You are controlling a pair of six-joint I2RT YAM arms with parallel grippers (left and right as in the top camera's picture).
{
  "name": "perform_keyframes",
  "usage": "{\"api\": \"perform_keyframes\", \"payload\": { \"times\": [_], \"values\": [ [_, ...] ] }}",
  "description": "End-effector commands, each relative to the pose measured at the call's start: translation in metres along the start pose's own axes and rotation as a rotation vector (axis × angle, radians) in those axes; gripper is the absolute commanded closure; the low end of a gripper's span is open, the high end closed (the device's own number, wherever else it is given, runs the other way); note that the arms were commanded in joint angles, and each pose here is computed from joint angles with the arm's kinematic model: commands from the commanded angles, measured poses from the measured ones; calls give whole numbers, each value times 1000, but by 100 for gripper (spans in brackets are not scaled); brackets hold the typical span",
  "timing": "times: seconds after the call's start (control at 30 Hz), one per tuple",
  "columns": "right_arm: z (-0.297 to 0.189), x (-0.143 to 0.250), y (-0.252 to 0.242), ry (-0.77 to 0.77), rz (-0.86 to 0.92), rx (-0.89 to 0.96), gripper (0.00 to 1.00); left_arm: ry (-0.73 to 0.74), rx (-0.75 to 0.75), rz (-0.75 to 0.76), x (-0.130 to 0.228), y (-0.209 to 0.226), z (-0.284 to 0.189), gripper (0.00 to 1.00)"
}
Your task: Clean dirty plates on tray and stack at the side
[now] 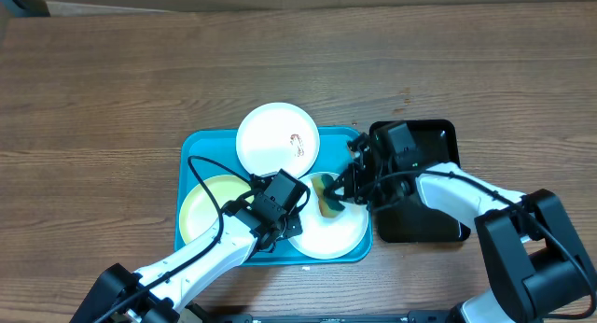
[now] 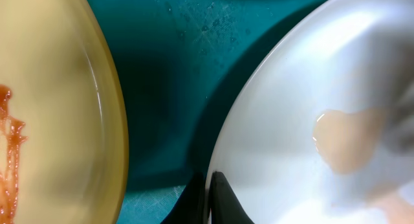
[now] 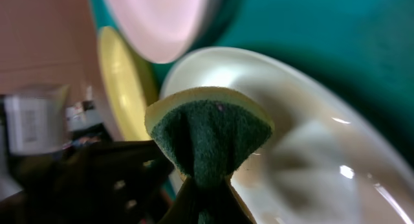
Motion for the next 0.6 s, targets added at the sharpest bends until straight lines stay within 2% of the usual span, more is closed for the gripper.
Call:
{"api": "perform_keyframes", "payload": {
  "times": [0.0,0.13,0.27,0.57],
  "values": [
    [-24,-2,52,32,-118,-167,96,32,-39,40,10,9,6,96],
    [-54,-10,67,-49,-178,-164,96,38,-38,67,8,6,2,96],
    [-87,-29,54,-197,-169,-68,96,59,-64,86,4,4,-10,96],
    [-132,-52,-44,-409,-13,430,96,5,-38,136,-30,-21,-43,96]
  ]
}}
Point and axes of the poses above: each gripper's point midway between its finger pads, its own z axis out along the fingers, its own y axis along the line the jaws close on, x = y × z, the point moved 1 cm from there along -z, back along the fingers, and after that the axes turned 8 degrees about z, right-handed, at the moved point
